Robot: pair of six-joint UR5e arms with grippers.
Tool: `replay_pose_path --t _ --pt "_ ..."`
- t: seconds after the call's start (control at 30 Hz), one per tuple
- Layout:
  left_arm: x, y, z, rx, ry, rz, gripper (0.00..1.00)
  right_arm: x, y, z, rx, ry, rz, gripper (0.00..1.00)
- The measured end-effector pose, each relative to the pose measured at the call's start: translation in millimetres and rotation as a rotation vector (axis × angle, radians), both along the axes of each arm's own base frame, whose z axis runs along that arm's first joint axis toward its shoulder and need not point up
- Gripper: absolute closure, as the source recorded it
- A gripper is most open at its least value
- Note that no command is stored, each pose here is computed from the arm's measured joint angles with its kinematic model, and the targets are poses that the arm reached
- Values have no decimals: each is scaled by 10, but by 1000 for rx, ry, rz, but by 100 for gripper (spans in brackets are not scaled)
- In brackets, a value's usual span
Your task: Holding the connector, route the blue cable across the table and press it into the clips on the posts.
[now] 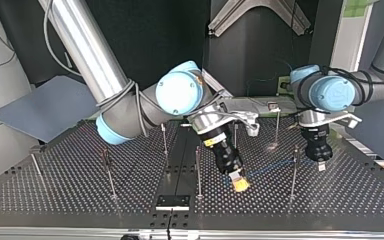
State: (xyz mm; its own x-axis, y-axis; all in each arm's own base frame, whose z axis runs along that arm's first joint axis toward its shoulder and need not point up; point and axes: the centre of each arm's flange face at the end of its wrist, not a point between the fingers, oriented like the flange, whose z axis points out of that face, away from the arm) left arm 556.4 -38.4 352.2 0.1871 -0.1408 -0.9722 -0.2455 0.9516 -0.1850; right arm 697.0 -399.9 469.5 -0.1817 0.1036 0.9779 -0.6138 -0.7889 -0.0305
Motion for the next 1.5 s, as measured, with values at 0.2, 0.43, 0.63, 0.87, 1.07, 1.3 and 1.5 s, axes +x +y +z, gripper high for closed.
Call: replay_pose_path --t 0.2,0.43,0.63,0.87,1.07,1.3,1.5 --pt "-4 38 -28 -25 10 -2 100 4 16 -112 16 20 -9 100" --pt "-49 22 -65 -89 32 2 61 -18 4 -386 52 60 -33 100" --pt "-141 9 -35 -154 55 14 52 -47 -28 -486 70 72 -50 100" --pt "-339 -75 65 -186 89 -19 0 -66 -54 -542 79 79 -61 100" --pt "-475 -130 76 -168 143 -41 0 -76 -63 -594 87 86 -74 100" --pt "-611 -183 46 -135 208 -54 0 -96 -75 -613 94 91 -94 100" --pt "-843 -233 9 -155 252 -59 0 -105 -80 -629 100 97 -102 100"
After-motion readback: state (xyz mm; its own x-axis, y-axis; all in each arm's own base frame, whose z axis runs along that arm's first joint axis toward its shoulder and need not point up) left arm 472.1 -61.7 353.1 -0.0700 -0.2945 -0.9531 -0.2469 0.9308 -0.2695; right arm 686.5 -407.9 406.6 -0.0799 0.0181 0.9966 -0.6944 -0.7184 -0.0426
